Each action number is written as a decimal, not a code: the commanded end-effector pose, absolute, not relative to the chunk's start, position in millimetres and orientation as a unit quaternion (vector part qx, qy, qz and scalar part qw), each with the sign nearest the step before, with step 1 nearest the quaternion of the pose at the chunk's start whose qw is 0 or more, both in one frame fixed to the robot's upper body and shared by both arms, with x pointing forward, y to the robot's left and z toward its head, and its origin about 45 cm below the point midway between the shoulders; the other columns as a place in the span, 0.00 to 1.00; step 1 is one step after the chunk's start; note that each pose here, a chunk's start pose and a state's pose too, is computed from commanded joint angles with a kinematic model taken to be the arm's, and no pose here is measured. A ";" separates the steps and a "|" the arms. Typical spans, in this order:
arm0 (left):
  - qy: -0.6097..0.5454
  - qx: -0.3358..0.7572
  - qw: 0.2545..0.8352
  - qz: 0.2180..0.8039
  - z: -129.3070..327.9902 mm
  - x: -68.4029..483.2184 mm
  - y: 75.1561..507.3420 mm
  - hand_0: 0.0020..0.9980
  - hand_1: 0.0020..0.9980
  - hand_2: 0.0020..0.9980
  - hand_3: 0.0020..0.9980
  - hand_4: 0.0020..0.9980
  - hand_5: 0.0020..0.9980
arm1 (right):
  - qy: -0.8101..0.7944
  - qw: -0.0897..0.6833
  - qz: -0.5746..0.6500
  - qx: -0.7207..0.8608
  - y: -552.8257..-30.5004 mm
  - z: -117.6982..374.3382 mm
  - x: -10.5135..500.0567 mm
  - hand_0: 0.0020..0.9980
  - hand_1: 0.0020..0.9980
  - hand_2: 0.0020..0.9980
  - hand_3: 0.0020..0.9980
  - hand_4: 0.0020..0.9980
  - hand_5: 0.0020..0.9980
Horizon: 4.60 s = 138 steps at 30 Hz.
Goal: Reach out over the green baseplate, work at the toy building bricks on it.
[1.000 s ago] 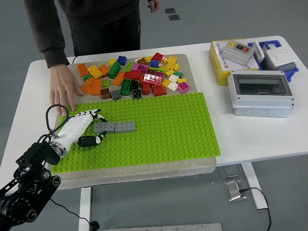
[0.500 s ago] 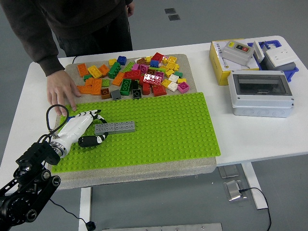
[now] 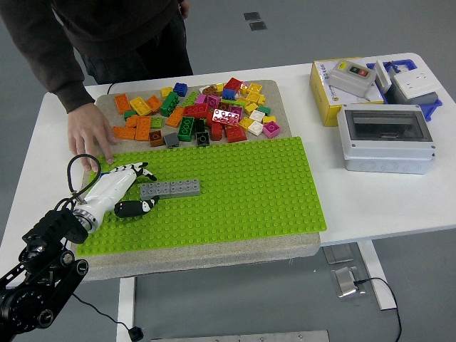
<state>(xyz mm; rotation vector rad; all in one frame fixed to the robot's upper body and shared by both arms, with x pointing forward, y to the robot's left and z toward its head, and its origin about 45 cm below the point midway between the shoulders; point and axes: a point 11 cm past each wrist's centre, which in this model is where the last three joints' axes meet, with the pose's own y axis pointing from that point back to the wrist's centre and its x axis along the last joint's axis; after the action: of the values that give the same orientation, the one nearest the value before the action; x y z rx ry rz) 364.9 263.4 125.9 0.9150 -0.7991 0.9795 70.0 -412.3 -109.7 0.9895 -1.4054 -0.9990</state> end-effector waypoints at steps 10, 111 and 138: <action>-0.363 0.422 0.713 0.426 131.2 363.5 264.2 1.00 1.00 0.98 0.73 0.72 0.36 | -0.594 0.545 -0.421 0.417 -413.5 -109.2 70.8 0.65 0.64 0.66 0.58 0.37 0.81; -0.382 0.317 0.705 0.506 179.6 353.2 275.6 1.00 0.97 0.95 0.64 0.72 0.61 | -0.601 0.540 -0.423 0.410 -413.5 -109.8 67.9 0.64 0.64 0.66 0.58 0.36 0.80; -0.312 0.309 0.680 0.587 139.8 333.6 308.6 0.99 0.96 0.94 0.81 0.60 0.30 | -0.592 0.544 -0.437 0.404 -403.6 -114.7 54.4 0.64 0.64 0.66 0.59 0.36 0.79</action>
<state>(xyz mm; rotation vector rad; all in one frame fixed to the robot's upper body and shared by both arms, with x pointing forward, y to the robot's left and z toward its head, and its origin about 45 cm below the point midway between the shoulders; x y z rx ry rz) 333.6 308.6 139.8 0.6928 -0.7013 1.3180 54.4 -403.6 -114.7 0.9597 -1.4042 -1.0360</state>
